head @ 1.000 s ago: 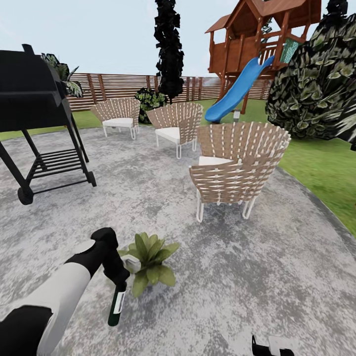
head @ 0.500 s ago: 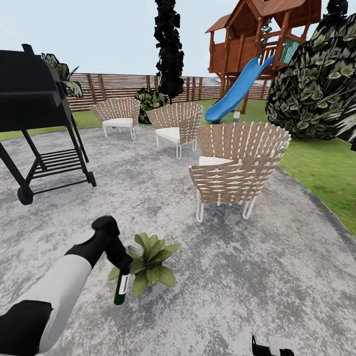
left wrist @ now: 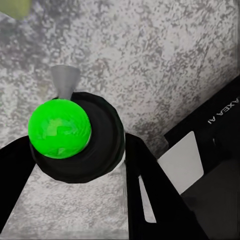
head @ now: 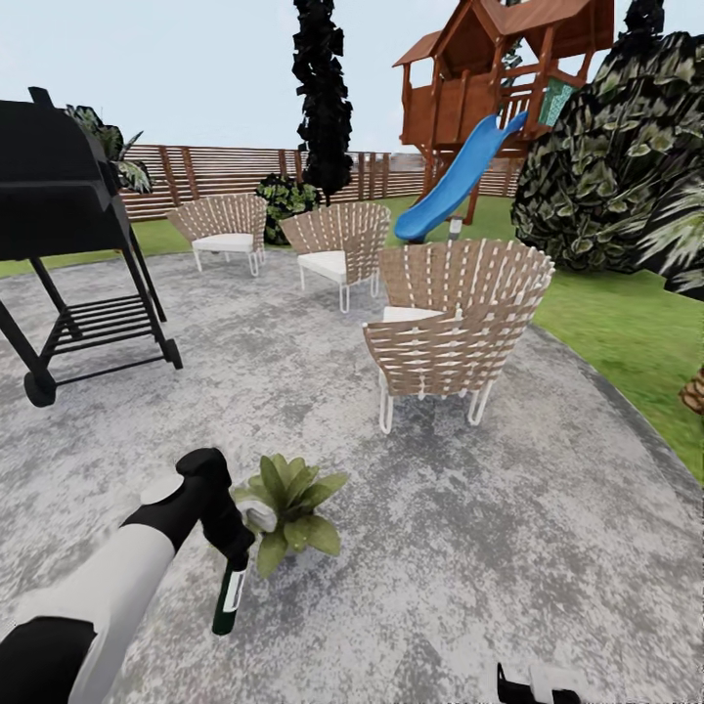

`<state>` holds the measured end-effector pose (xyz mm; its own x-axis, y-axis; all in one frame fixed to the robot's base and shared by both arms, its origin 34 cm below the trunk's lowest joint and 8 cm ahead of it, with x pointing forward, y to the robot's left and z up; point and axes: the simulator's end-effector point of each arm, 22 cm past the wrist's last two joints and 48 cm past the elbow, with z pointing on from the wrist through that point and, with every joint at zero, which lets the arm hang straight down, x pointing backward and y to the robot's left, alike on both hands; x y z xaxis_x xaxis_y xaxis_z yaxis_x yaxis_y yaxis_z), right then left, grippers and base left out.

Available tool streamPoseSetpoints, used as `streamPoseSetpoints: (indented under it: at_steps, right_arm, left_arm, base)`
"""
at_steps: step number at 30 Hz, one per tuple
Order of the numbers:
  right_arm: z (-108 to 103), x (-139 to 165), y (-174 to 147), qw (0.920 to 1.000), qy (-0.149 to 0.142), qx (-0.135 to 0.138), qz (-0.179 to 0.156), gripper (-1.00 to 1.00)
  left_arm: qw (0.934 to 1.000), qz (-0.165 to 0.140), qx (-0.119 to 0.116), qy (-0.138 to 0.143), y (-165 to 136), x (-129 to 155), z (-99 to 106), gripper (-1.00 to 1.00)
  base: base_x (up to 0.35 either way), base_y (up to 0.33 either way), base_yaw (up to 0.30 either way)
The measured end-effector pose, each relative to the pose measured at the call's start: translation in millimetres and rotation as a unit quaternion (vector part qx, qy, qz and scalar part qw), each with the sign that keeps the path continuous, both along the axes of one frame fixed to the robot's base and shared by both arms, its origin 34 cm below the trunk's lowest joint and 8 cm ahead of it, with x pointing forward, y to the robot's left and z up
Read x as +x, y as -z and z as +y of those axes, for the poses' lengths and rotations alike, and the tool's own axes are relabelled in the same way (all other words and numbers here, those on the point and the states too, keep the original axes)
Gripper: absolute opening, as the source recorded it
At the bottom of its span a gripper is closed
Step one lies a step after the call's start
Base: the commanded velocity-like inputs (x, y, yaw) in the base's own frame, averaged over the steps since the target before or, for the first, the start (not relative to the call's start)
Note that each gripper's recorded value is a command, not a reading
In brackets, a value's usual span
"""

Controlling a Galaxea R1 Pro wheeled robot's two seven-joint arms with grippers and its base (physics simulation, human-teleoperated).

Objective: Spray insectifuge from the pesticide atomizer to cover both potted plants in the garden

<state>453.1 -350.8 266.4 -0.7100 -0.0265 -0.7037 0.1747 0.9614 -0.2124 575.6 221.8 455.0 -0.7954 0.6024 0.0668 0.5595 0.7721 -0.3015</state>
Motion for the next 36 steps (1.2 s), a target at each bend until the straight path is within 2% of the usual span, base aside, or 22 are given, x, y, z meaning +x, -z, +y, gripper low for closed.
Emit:
streamPoseSetpoints:
  at_steps: [4, 5, 12, 20, 23, 26, 29, 36]
  right_arm:
    - [4.6, 0.2, 0.5, 1.0000, -0.001, 0.003, 0.000, 1.00]
    - [2.4, 0.2, 0.2, 1.0000, -0.001, 0.002, 0.000, 1.00]
    - [-2.9, 0.5, -0.7, 1.0000, -0.001, -0.002, -0.001, 1.00]
    - [2.5, 0.8, -0.1, 1.0000, -0.002, 0.001, -0.001, 1.00]
    - [2.3, 0.7, -0.1, 1.0000, -0.001, 0.001, -0.001, 1.00]
    - [0.3, 0.6, -0.4, 1.0000, -0.001, 0.000, -0.001, 1.00]
    - [-0.9, 0.6, -0.5, 1.0000, 0.000, -0.001, -0.001, 1.00]
    - [-1.2, 0.6, -0.6, 1.0000, 0.000, -0.001, -0.001, 1.00]
  left_arm:
    - [0.9998, 0.019, 0.002, -0.001, 15.1, -20.3, 2.4, -1.00]
    - [0.9998, 0.017, 0.009, -0.002, 18.0, -21.5, 9.2, -1.00]
    - [0.9999, 0.011, 0.011, -0.004, 16.9, -18.5, 11.1, -1.00]
    - [0.9999, 0.009, 0.013, -0.005, 16.6, -17.7, 12.8, -1.00]
    - [0.9998, 0.004, 0.021, -0.004, 18.2, -15.6, 15.5, -1.00]
    - [0.9991, -0.014, 0.039, -0.005, 22.0, -8.1, 19.0, -1.00]
    - [0.9988, -0.027, 0.041, -0.004, 22.7, -2.3, 8.4, -1.00]
    - [0.9993, -0.027, 0.026, -0.004, 20.4, -1.9, -26.6, -1.00]
  base:
    - [-0.001, 0.000, -0.020]
    - [0.000, 0.000, -0.002]
    - [-0.023, -0.184, 0.000]
    - [-0.027, -0.200, 0.063]
    - [0.004, -0.028, 0.142]
    - [0.001, -0.005, 0.028]
    - [0.000, -0.001, 0.007]
    - [0.000, 0.000, 0.001]
